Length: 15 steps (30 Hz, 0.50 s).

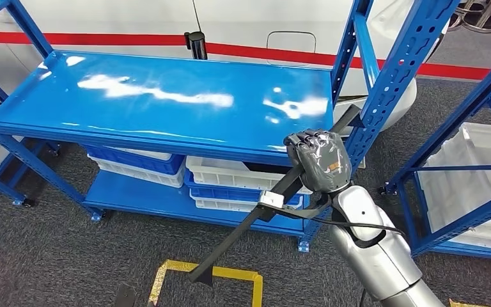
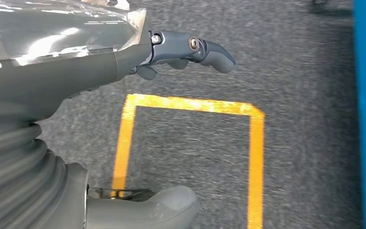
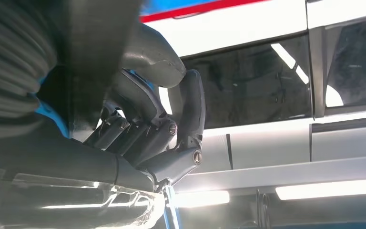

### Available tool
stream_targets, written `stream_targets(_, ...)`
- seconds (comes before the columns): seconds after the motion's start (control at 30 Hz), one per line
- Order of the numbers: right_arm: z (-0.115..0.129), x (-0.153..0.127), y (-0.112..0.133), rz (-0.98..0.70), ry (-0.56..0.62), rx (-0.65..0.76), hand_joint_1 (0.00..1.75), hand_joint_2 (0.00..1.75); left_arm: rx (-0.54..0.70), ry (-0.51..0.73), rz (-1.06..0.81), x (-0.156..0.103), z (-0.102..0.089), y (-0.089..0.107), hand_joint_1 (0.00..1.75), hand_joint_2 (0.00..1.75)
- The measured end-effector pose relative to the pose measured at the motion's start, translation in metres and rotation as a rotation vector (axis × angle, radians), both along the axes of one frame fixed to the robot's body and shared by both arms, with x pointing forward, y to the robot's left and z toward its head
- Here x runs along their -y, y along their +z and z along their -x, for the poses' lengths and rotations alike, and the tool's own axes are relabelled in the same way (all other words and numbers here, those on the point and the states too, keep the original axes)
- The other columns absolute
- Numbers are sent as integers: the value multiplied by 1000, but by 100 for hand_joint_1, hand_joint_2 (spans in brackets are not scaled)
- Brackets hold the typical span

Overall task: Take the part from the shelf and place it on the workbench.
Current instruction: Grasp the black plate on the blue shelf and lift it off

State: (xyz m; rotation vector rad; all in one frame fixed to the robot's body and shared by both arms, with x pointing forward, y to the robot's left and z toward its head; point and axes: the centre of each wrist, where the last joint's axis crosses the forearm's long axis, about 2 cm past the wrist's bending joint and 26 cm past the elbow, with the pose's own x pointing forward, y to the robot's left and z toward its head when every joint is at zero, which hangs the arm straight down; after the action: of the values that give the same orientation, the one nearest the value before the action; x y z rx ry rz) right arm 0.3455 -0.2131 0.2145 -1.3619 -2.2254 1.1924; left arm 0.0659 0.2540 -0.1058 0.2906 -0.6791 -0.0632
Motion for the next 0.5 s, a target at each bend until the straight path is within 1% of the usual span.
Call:
stream_targets(0.23, 0, 2, 2, -6, -10, 7, 175, 175, -5, 0, 3, 1, 1, 0, 0, 175)
stream_targets(0.5, -4, 11, 5, -14, -28, 1, 175, 175, -3, 7, 7, 3, 1, 0, 0, 175)
